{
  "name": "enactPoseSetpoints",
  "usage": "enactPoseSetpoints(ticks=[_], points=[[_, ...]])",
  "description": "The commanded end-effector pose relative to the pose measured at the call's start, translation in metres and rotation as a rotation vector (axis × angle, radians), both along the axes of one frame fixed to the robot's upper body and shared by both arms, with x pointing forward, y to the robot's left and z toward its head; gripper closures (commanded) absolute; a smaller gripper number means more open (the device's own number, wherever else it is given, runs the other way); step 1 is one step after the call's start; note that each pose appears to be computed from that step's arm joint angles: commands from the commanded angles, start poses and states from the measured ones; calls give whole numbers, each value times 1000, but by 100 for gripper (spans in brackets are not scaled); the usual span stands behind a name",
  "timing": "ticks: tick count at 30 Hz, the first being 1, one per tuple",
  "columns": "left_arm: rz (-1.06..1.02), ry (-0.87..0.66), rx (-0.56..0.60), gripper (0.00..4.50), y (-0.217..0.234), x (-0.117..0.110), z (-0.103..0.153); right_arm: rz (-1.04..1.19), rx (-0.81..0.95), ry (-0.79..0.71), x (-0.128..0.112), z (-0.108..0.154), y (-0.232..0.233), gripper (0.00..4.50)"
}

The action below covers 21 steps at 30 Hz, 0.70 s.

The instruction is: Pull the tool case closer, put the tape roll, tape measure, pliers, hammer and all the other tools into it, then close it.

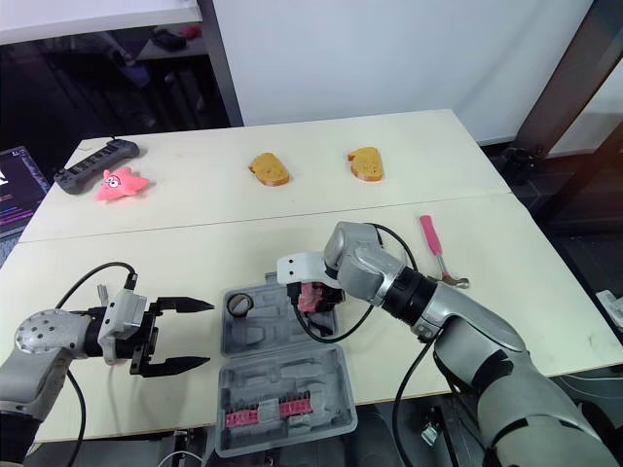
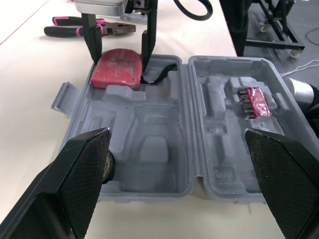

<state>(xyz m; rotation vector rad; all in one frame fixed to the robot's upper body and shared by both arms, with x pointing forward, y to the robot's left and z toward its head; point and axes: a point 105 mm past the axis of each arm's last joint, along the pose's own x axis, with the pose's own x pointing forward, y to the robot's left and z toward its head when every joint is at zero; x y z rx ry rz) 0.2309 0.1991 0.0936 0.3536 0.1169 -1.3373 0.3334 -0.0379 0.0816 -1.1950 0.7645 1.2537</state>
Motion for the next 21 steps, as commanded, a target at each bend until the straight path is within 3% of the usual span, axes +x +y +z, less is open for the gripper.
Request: enactPoseSetpoints(ticks=[1,15,18,21], points=[[-11,-26,-2,0,-2,0,7,10,40,-47,4,13,7,4],[-11,-28,-2,0,-2,0,7,-50,211,9,-9,39,-11,4],[-10,-29,-1,0,-2,0,8,-73,281,14,-9,37,-12,87],[-9,-30,-1,0,-2,0,8,-59,366,-38,-6,38,-9,236]])
